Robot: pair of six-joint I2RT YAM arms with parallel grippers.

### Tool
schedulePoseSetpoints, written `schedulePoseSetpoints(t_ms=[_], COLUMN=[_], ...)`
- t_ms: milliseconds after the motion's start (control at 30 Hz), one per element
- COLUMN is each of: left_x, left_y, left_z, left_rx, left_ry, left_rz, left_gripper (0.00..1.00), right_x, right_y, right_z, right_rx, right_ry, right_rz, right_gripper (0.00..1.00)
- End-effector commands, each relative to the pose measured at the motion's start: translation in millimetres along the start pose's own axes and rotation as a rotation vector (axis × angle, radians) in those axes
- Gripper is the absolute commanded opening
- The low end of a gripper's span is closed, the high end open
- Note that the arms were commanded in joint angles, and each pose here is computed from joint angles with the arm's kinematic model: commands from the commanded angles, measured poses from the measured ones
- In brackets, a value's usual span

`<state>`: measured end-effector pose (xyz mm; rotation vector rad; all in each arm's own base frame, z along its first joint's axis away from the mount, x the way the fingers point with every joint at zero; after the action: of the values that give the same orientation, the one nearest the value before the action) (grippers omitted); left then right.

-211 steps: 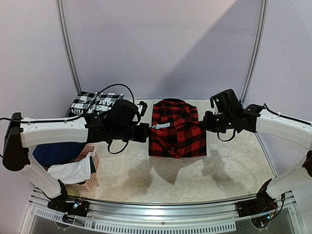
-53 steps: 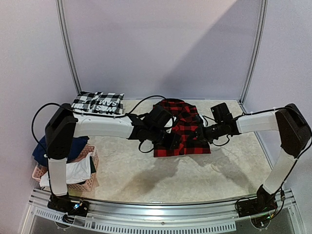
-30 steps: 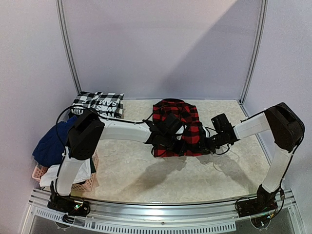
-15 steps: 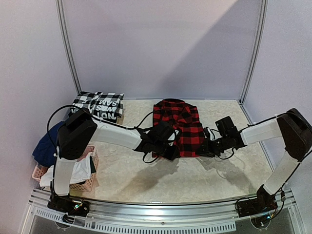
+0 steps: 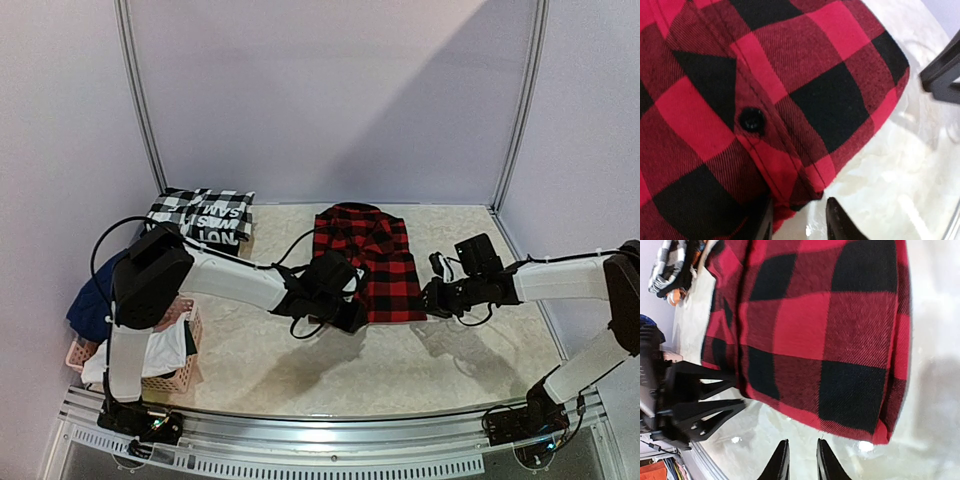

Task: Fold and stack the mixed laundry pile
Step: Smooth out the 2/3-rectangle-folded shirt at the center of the board.

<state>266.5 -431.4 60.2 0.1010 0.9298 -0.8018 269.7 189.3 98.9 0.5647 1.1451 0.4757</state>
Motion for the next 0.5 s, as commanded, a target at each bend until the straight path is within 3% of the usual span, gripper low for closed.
schedulePoseSetpoints(t_ms=[0, 200, 467], left_x=[-21.7, -52.0, -58.6], left_y=[-17.1, -8.7, 51.6], left_z=[5.8, 9.8, -9.9], left_rx=[0.005, 0.001, -0.104], left_ry=[0.009, -0.018, 0.000], left_rz=[-0.050, -0.018, 0.095], left_gripper=[0.41, 0.45, 0.39], right_x=[15.6, 32.2, 31.8], right_y=[1.4, -13.4, -16.5], right_z=[0.8, 1.3, -5.3], right_rx=[-0.003, -0.010, -0.003], right_ry=[0.027, 0.048, 0.072], right_rz=[0.026, -0.038, -0.042], right_gripper=[0.20, 0.19, 0.18])
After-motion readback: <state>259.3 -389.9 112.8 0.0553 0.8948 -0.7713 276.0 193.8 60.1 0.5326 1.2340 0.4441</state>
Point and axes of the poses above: each gripper's point midway between its finger pads, its own x axis out along the fingers, its own y axis along the line the jaws close on, z = x × y, the point moved 5 cm from there along -x, back along the fingers, and after that the axes turned 3 degrees about x, right-handed, at the moved point
